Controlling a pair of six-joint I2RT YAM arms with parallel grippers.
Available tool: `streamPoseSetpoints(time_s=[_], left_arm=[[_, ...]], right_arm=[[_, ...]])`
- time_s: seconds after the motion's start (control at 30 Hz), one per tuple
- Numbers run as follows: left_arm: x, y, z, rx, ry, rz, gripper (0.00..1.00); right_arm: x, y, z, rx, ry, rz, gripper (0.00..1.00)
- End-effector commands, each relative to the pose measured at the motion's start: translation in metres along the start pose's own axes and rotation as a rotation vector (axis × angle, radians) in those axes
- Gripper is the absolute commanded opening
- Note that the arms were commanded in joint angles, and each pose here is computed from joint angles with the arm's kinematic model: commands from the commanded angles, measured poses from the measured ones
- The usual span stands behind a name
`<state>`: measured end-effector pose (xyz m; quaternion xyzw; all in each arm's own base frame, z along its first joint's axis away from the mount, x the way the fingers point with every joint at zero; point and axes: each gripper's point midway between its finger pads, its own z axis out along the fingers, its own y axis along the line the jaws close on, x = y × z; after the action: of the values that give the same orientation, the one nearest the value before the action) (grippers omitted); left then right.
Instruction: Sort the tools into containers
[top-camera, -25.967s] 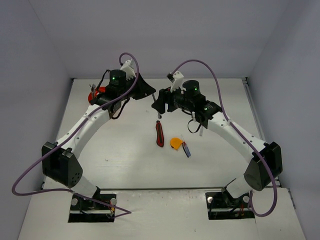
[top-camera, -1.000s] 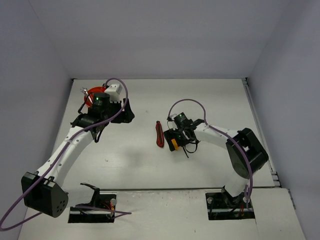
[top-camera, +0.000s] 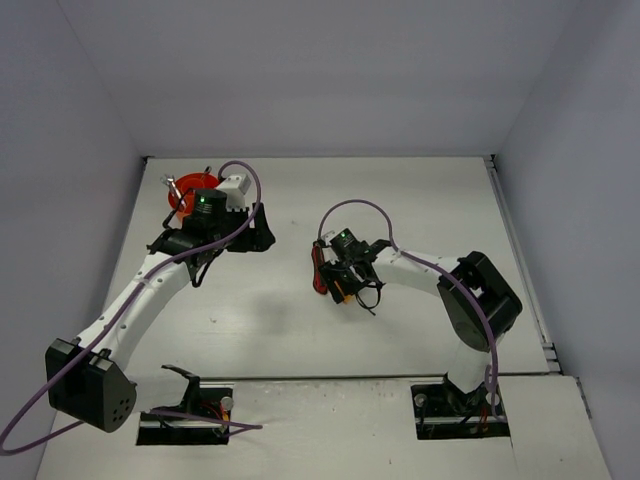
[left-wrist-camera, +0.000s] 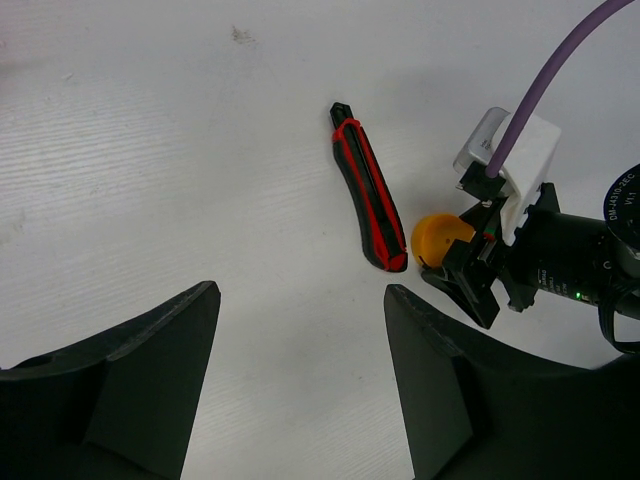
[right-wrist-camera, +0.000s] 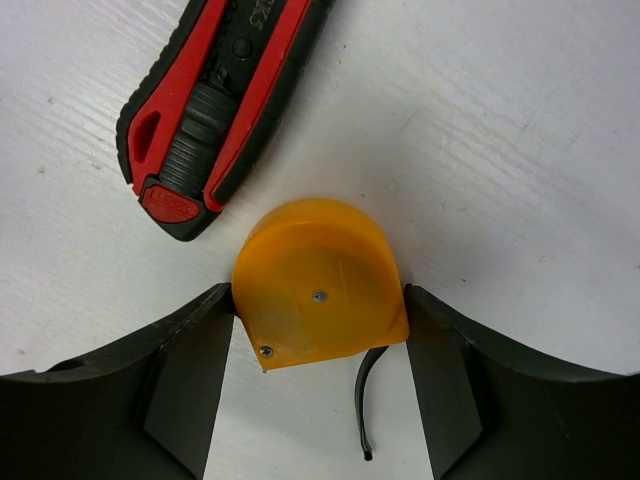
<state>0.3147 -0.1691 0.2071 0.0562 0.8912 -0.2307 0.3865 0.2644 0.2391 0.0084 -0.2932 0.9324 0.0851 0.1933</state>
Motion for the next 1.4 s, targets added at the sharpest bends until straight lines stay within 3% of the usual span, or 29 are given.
streamPoseSetpoints(time_s=[0.0, 0.1, 0.23, 0.43, 0.77, 0.97, 1.37], left_arm=[[-0.011, -0.015, -0.002, 0.052, -0.033, -0.007, 0.64], [-0.01, -0.017, -0.002, 0.062, -0.028, -0.014, 0.64], [-0.011, -0.025, -0.003, 0.096, -0.011, -0.036, 0.64], [-0.027, -0.052, -0.011, 0.191, 0.021, -0.077, 0.64], [-0.05, -0.109, -0.025, 0.443, 0.101, -0.176, 0.64], [-0.037, -0.139, -0.021, 0.567, 0.215, -0.182, 0.65], [-0.012, -0.151, -0.003, 0.586, 0.33, -0.21, 0.65]], right_arm=[[0.016, 0.016, 0.002, -0.05, 0.061, 0.011, 0.45], [0.008, 0.016, -0.005, -0.051, 0.029, 0.007, 0.34], [-0.016, 0.018, -0.024, -0.061, -0.058, -0.021, 0.29], [-0.068, 0.024, -0.083, -0.08, -0.276, -0.1, 0.23], [-0.114, 0.043, -0.165, -0.137, -0.53, -0.196, 0.21], [-0.125, 0.05, -0.184, -0.159, -0.585, -0.228, 0.21], [-0.135, 0.057, -0.201, -0.179, -0.631, -0.228, 0.23]])
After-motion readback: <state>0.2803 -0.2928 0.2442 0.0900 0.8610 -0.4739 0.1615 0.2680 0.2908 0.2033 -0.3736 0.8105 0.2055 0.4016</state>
